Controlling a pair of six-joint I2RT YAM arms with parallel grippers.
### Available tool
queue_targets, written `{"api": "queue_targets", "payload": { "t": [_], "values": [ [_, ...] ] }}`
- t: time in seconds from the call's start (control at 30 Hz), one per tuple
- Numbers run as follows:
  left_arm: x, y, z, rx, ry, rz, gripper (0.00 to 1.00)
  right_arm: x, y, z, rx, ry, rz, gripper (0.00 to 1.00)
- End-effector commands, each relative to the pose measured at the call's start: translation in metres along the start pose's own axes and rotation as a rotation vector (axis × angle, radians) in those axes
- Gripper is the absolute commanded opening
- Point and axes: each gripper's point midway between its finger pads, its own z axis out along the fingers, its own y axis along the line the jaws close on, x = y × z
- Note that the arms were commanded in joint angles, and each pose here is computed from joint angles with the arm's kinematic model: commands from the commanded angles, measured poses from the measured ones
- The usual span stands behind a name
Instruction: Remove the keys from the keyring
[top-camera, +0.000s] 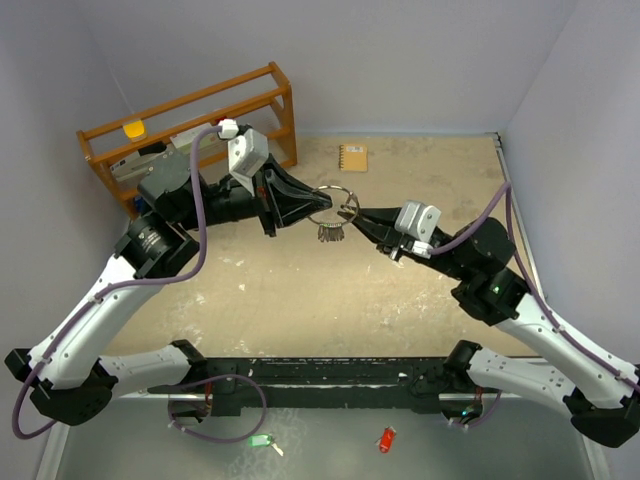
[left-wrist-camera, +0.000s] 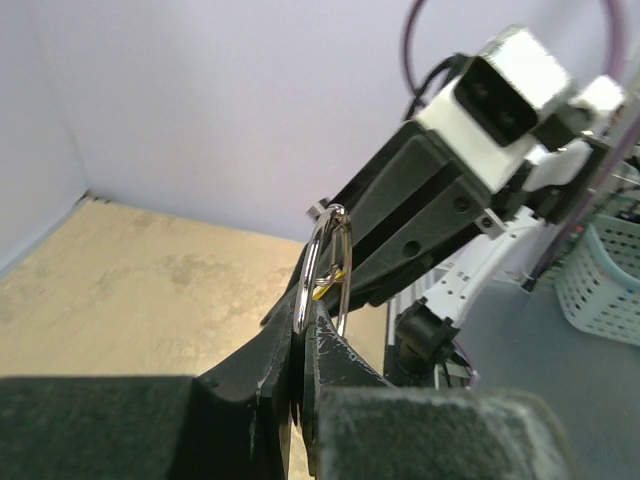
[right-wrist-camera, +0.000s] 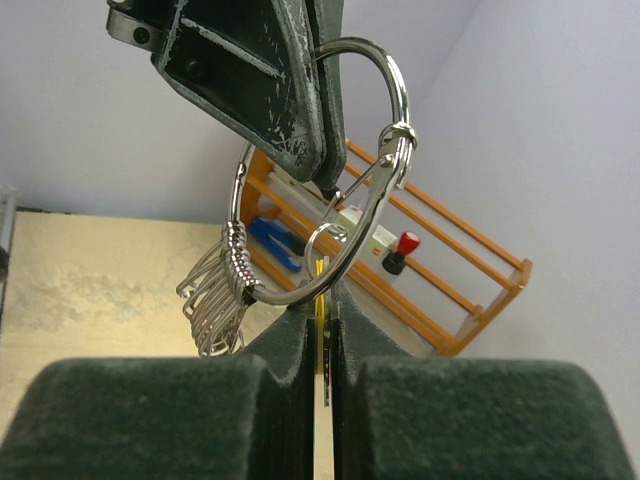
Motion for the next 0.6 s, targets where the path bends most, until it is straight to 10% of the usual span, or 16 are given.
{"api": "queue_targets", "payload": {
  "t": [0.0, 0.27, 0.57],
  "values": [
    [-0.002, 0.040, -0.013, -0.265, -0.024, 0.018, 0.02, -0.033, -0.037, -0.009, 0.145, -0.020, -0.072, 0.00],
    [0.019, 0.063, -0.022, -0.386, -0.028, -0.007, 0.34, -0.039, -0.091, -0.025, 0.381, 0.122, -0.162, 0.00],
    [0.030, 0.073, -0.019, -0.398, -0.102, 0.024, 0.41, -0.051, -0.090, 0.012, 0.228, 0.197, -0.206, 0.00]
  ]
}}
